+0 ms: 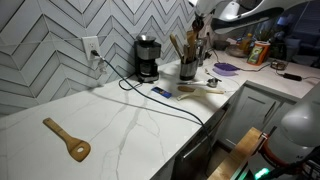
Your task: Remove the brown serving spoon from the pot
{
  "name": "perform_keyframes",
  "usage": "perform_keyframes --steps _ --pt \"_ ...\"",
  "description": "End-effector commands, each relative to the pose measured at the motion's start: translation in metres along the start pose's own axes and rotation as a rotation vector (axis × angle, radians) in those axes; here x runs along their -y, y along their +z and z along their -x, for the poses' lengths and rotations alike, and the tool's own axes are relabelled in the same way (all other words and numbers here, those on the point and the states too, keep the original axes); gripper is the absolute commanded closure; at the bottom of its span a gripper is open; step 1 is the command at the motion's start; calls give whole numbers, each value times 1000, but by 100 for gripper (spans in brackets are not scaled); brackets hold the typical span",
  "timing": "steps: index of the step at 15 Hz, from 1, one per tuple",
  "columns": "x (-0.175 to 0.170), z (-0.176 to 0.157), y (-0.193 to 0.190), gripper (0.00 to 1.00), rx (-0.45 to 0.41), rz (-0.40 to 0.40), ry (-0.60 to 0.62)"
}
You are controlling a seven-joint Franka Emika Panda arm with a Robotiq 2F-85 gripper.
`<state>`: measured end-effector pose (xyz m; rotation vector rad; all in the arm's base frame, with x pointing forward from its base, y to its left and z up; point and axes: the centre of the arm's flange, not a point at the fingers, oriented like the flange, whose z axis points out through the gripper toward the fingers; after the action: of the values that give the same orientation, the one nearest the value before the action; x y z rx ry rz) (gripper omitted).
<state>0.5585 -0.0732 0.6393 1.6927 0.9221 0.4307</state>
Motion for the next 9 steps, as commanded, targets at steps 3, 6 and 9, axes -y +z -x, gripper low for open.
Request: perform_keyframes --steps 3,6,9 --pt "-26 9 -28 96 102 51 26" --pt "-41 13 -39 96 150 53 35" --pt "-48 13 -41 96 184 44 34"
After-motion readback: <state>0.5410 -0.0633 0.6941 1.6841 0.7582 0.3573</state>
